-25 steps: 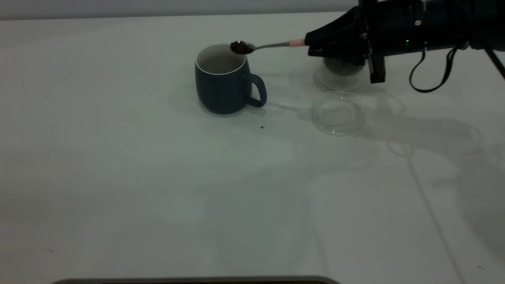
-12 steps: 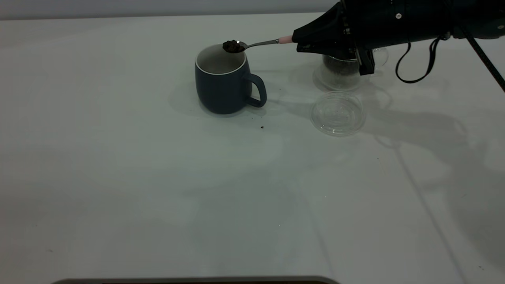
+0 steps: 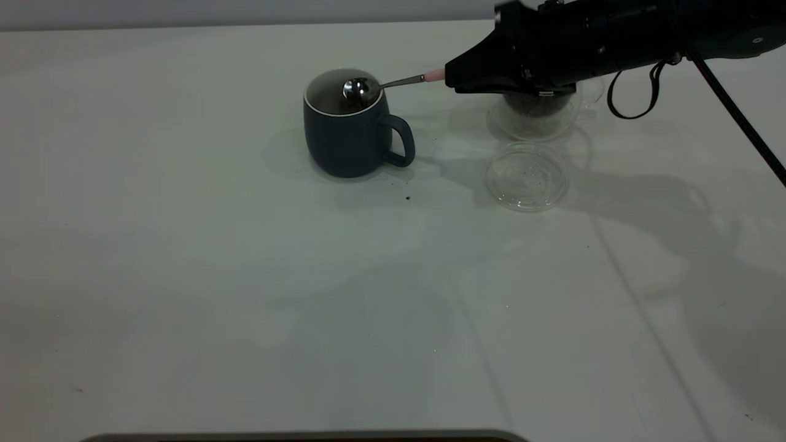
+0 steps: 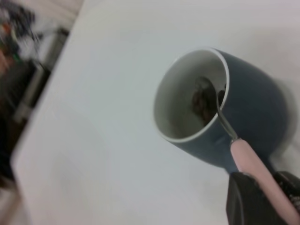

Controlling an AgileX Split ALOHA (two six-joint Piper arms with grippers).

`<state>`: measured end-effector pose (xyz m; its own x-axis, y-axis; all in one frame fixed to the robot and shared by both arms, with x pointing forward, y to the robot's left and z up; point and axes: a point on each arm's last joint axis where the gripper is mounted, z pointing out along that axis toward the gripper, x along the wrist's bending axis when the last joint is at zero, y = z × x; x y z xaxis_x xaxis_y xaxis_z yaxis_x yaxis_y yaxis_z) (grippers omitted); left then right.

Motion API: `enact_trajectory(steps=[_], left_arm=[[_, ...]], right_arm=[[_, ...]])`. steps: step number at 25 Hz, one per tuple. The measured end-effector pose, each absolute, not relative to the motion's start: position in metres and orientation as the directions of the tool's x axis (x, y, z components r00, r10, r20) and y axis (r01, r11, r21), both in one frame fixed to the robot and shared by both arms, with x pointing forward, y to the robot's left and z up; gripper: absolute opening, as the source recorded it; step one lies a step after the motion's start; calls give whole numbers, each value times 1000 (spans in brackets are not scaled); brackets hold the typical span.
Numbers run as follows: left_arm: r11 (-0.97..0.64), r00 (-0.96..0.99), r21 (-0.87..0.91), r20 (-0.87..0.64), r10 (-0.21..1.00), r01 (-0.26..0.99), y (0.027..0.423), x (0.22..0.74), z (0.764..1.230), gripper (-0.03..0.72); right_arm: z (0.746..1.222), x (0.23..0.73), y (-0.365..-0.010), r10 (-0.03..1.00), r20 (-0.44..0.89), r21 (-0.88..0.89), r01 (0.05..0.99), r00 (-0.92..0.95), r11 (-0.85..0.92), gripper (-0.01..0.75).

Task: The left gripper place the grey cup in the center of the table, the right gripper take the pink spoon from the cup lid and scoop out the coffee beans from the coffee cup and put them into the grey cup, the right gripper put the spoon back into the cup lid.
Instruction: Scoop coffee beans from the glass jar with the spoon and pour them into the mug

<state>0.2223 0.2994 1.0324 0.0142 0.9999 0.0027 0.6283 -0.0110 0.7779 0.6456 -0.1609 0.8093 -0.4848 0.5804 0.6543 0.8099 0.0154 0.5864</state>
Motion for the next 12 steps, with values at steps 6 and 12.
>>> enact_trajectory(steps=[6, 12], left_arm=[[-12, 15, 778, 3, 1000, 628, 299, 222, 1032, 567], [-12, 15, 778, 3, 1000, 628, 299, 222, 1032, 567]], right_arm=[[809, 646, -161, 577, 566, 669, 737, -588, 94, 106], [848, 645, -179, 539, 692, 591, 805, -480, -42, 106]])
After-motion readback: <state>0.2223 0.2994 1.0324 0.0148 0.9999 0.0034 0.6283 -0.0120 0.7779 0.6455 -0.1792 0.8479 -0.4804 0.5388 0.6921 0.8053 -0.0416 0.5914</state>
